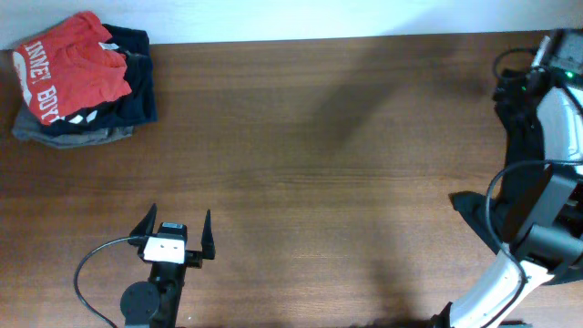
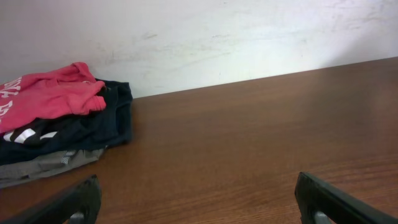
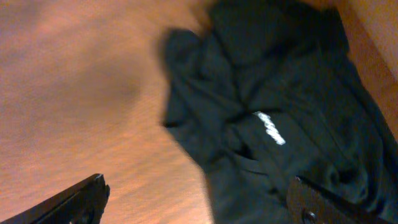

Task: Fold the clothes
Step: 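Reach the right gripper to the black shirt and grasp it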

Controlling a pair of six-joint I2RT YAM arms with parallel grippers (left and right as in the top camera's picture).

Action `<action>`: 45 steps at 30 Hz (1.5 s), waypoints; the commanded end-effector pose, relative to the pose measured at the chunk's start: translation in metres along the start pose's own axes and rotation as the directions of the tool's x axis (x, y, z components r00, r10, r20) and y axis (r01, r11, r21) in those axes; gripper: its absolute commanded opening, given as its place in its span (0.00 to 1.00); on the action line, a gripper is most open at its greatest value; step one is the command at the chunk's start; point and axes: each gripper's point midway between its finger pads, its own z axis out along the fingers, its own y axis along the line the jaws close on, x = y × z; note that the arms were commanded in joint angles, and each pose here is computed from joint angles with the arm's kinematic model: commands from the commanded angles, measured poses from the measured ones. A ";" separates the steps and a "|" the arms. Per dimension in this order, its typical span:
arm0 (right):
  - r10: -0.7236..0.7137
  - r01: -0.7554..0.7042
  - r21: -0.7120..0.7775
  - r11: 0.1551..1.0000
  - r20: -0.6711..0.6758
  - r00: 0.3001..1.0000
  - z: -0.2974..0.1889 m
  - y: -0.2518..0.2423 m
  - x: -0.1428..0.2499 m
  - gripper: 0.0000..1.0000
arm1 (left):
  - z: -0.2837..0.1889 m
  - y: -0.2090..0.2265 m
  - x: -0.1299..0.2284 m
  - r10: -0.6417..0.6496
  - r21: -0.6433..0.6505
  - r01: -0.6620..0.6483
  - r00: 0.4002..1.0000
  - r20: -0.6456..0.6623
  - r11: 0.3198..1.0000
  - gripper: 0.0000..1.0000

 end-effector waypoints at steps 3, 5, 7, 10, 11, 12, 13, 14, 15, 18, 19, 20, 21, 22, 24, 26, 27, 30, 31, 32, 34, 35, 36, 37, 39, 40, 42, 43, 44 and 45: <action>0.058 -0.059 0.000 0.998 -0.054 0.997 0.033 -0.030 0.015 0.92 | 0.000 0.002 0.001 0.009 -0.009 -0.009 1.000 -0.001 1.000 0.99; 0.064 -0.063 0.009 0.998 -0.067 0.996 0.043 -0.038 0.021 0.90 | 0.000 0.002 0.001 0.009 -0.010 -0.009 1.000 -0.002 1.000 0.99; 0.056 -0.055 0.015 0.998 -0.077 0.995 0.049 -0.044 0.025 0.90 | 0.000 0.002 0.001 0.009 -0.010 -0.009 1.000 -0.002 1.000 0.99; 0.081 -0.078 0.038 0.996 -0.077 0.994 0.053 -0.060 0.027 0.91 | 0.000 0.002 0.001 0.009 -0.010 -0.009 1.000 -0.002 1.000 0.99; 0.088 -0.084 0.043 0.996 -0.078 0.993 0.054 -0.065 0.028 0.90 | 0.000 0.002 0.001 0.009 -0.010 -0.009 1.000 -0.002 1.000 0.99; 0.095 -0.092 0.049 0.995 -0.078 0.992 0.054 -0.070 0.029 0.90 | 0.000 0.002 0.001 0.009 -0.009 -0.009 1.000 -0.002 1.000 0.99; 0.099 -0.095 0.053 0.994 -0.079 0.992 0.054 -0.074 0.030 0.88 | 0.000 0.002 0.001 0.009 -0.009 -0.009 1.000 -0.002 1.000 0.99; 0.090 -0.086 0.054 0.995 -0.084 0.992 0.056 -0.077 0.032 0.88 | 0.000 0.002 0.001 0.009 -0.009 -0.009 1.000 -0.002 1.000 0.99; 0.079 -0.074 0.054 0.996 -0.087 0.993 0.057 -0.080 0.033 0.86 | 0.000 0.002 0.001 0.009 -0.010 -0.009 1.000 -0.002 1.000 0.99; 0.025 -0.020 0.051 0.998 -0.107 0.994 0.061 -0.087 0.040 0.83 | 0.000 0.002 0.001 0.009 -0.010 -0.009 1.000 -0.002 1.000 0.99; 0.014 -0.008 0.051 0.999 -0.111 0.994 0.063 -0.088 0.041 0.83 | 0.000 0.002 0.001 0.009 -0.009 -0.009 1.000 -0.002 1.000 0.99; 0.000 0.006 0.048 0.999 -0.116 0.993 0.064 -0.088 0.042 0.84 | 0.000 0.002 0.001 0.009 -0.009 -0.009 1.000 -0.001 1.000 0.99; -0.018 0.024 0.045 0.999 -0.122 0.992 0.065 -0.087 0.044 0.83 | 0.000 0.002 0.001 0.009 -0.009 -0.009 1.000 -0.002 1.000 0.99; -0.031 0.037 0.042 0.998 -0.127 0.991 0.068 -0.087 0.046 0.83 | 0.000 0.002 0.001 0.009 -0.009 -0.009 1.000 -0.001 1.000 0.99; -0.038 0.044 0.042 0.998 -0.130 0.991 0.071 -0.087 0.047 0.84 | 0.000 0.002 0.001 0.009 -0.010 -0.009 1.000 -0.002 1.000 0.99; -0.039 0.044 0.040 0.998 -0.138 0.990 0.077 -0.086 0.051 0.83 | 0.000 0.002 0.001 0.009 -0.009 -0.009 1.000 -0.001 1.000 0.99; -0.039 0.045 0.038 0.998 -0.143 0.989 0.080 -0.085 0.053 0.84 | 0.000 0.002 0.001 0.009 -0.010 -0.009 1.000 -0.002 1.000 0.99; -0.060 0.065 0.029 0.997 -0.169 0.984 0.091 -0.083 0.063 0.84 | 0.000 0.002 0.001 0.009 -0.010 -0.009 1.000 -0.002 1.000 0.99; -0.061 0.068 0.033 0.997 -0.179 0.982 0.094 -0.083 0.066 0.84 | 0.000 0.002 0.001 0.009 -0.009 -0.009 1.000 -0.001 1.000 0.99; -0.061 0.069 0.037 0.997 -0.182 0.981 0.096 -0.083 0.068 0.84 | 0.000 0.002 0.001 0.009 -0.010 -0.009 1.000 -0.001 1.000 0.99; -0.064 0.072 0.039 0.997 -0.184 0.981 0.099 -0.084 0.069 0.84 | 0.000 0.002 0.001 0.009 -0.009 -0.009 1.000 -0.002 1.000 0.99; -0.064 0.073 0.040 0.997 -0.183 0.981 0.101 -0.084 0.069 0.84 | 0.000 0.002 0.001 0.009 -0.009 -0.009 1.000 -0.001 1.000 0.99; -0.064 0.072 0.041 0.997 -0.180 0.982 0.101 -0.084 0.069 0.84 | 0.000 0.002 0.001 0.009 -0.010 -0.009 1.000 -0.002 1.000 0.99; -0.063 0.072 0.042 0.997 -0.178 0.982 0.102 -0.084 0.069 0.82 | 0.000 0.002 0.001 0.009 -0.009 -0.009 1.000 -0.002 1.000 0.99; -0.063 0.071 0.042 0.997 -0.174 0.983 0.102 -0.085 0.068 0.72 | 0.000 0.002 0.001 0.009 -0.009 -0.009 1.000 -0.001 1.000 0.99; -0.063 0.071 0.043 0.997 -0.171 0.983 0.102 -0.085 0.067 0.64 | 0.000 0.002 0.001 0.009 -0.010 -0.009 1.000 -0.002 1.000 0.99; -0.063 0.071 0.044 0.997 -0.170 0.984 0.102 -0.085 0.066 0.51 | 0.000 0.002 0.001 0.009 -0.009 -0.009 1.000 -0.001 1.000 0.99; -0.062 0.071 0.044 0.997 -0.171 0.983 0.102 -0.085 0.067 0.47 | 0.000 0.002 0.001 0.009 -0.009 -0.009 1.000 -0.001 1.000 0.99; -0.062 0.071 0.043 0.997 -0.173 0.983 0.102 -0.085 0.067 0.40 | 0.000 0.002 0.001 0.009 -0.010 -0.009 1.000 -0.002 1.000 0.99; -0.063 0.071 0.043 0.997 -0.175 0.982 0.102 -0.085 0.068 0.33 | 0.000 0.002 0.002 0.009 -0.010 -0.009 1.000 -0.002 1.000 0.99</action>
